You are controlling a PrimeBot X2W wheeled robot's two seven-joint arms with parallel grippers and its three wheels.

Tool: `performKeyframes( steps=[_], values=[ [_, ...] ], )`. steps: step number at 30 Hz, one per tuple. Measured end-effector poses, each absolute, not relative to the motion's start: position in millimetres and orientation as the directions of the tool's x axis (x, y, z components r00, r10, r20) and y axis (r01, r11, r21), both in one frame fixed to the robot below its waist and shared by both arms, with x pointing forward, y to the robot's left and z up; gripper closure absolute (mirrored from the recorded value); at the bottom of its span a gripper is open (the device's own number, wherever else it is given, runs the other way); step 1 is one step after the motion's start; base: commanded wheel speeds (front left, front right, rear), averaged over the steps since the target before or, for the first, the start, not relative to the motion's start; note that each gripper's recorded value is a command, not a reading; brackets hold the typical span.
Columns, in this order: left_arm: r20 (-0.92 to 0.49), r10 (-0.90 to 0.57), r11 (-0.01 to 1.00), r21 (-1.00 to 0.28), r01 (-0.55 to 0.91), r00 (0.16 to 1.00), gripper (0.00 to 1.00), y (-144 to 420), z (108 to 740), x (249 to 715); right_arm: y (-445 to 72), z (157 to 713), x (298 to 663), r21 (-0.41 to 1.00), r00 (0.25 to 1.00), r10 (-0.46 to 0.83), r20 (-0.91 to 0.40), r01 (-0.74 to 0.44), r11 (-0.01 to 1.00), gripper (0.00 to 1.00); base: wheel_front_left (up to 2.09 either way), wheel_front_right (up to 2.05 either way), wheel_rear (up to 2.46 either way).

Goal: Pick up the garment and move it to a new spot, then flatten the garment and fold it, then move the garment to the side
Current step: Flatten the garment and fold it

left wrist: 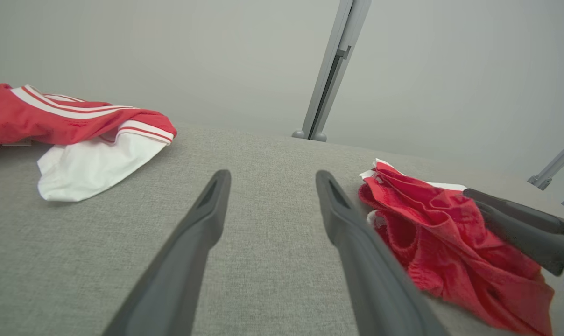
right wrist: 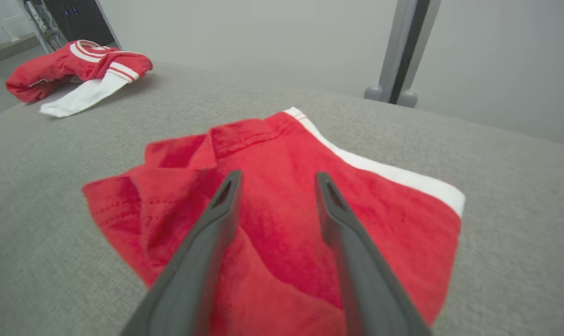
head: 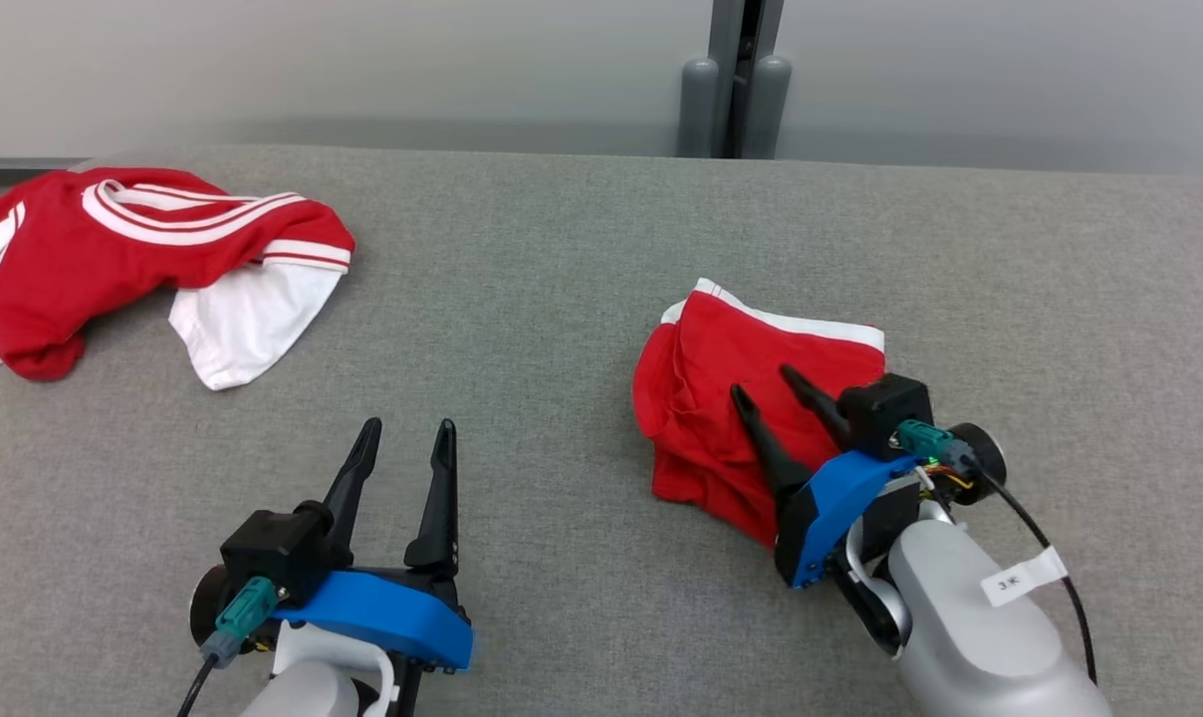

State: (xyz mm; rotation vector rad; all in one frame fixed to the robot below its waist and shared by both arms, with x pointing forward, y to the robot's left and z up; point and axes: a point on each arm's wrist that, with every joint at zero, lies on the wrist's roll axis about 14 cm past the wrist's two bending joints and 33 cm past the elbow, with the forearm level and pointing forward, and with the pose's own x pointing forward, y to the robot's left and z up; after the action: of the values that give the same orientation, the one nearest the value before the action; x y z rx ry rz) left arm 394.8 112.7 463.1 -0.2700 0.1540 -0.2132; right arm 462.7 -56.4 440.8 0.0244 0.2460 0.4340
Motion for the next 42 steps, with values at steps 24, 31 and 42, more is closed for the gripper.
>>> performKeyframes(
  steps=[24, 31, 42],
  values=[
    [-0.096, -0.204, 0.95, -0.26, 0.173, 0.974, 0.0, 119, 465, 404, 32, 417, 402, -0.057, 0.644, 0.692, -0.326, -0.744, 0.665, 0.88, 0.0, 0.0, 0.0],
    [-0.088, -0.216, 0.948, -0.256, 0.187, 0.972, 0.0, 115, 466, 406, 30, 442, 407, -0.034, 0.685, 0.694, -0.223, -0.717, 0.696, 0.76, 0.0, 0.0, 0.0],
    [-0.037, -0.245, 0.954, -0.186, 0.234, 0.969, 0.0, 109, 482, 403, -36, 487, 433, 0.06, 0.87, 0.491, -0.039, -0.488, 0.871, 0.0, 0.0, 0.0, 0.0]
  ],
)
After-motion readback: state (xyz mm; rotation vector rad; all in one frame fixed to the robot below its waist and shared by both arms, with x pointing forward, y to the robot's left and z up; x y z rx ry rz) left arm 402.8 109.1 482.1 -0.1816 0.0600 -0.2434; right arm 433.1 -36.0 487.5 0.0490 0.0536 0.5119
